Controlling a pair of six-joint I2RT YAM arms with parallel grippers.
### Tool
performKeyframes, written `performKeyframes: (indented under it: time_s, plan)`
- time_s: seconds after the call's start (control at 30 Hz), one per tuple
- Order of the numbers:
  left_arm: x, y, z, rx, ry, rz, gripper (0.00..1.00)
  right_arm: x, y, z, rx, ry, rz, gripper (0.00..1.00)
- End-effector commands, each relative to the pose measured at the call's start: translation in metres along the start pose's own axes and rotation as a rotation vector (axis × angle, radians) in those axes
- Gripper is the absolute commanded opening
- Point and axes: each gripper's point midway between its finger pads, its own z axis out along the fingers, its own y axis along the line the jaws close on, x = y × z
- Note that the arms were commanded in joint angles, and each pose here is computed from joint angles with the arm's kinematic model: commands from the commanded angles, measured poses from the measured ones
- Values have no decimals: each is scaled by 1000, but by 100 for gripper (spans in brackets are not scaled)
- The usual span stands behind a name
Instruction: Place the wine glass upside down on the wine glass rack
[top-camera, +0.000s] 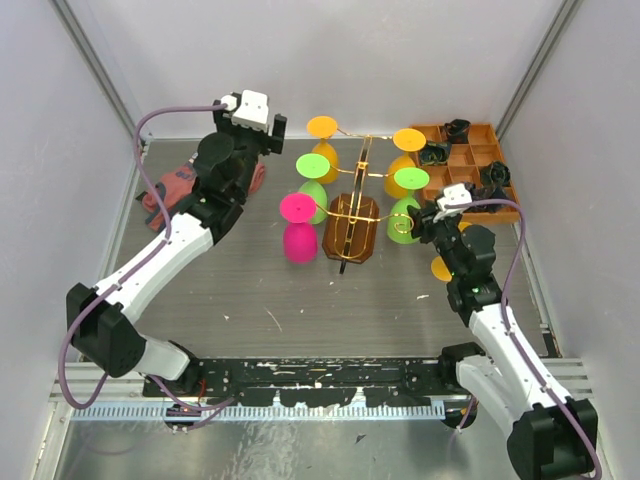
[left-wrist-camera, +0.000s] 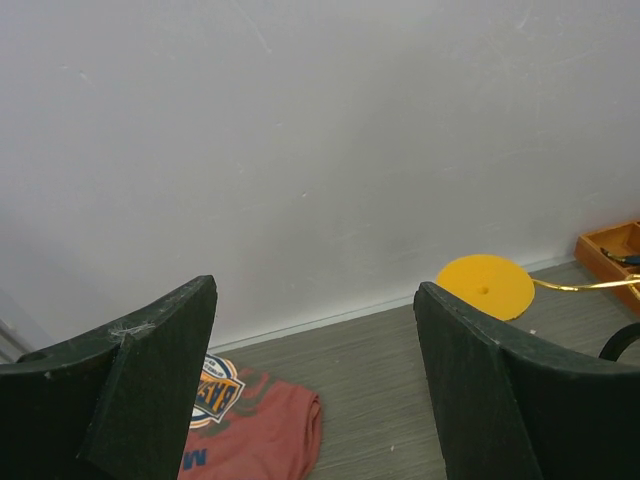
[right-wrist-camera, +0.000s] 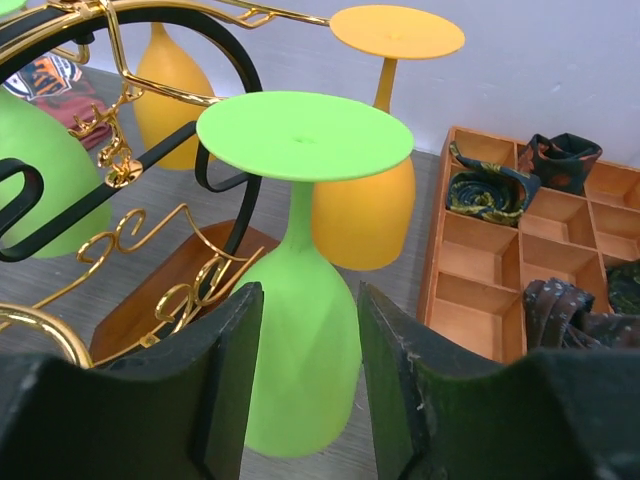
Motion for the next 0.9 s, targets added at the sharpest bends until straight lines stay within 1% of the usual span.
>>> performKeyframes:
  time_s: [0.0,0.13,0.27,0.33,0.43,0.47,0.53,0.6,0.8,0.87]
  plan:
    - [-23,6,5,-15,-45,-24,87,-24,-13,-10,60,-7,-50,50]
    - [-25,4,7,-7,-45,-28,87,-30,-25,-22,135,-5,-44,53]
    - [-25,1,10,3,-41,-28,87,-36,-50,-33,293,18,1,53]
    - [-24,0,11,9,-39,-32,87,-42,-58,-38,344,18,7,53]
    - [-21,-3,12,17,-25,-38,87,-46,-85,-51,517,44,26,56]
    - [-20,-4,12,19,-22,-42,87,-45,-93,-56,572,59,34,59]
    - [-18,-5,12,25,-14,-44,87,-38,-108,-64,676,116,48,65]
    - [-16,-7,13,34,-3,-43,87,-30,-118,-66,722,186,70,66]
    - [-18,-9,13,56,33,-24,87,5,-141,-59,730,371,237,67]
    - [-20,-7,12,52,36,-13,87,13,-146,-62,730,427,255,68]
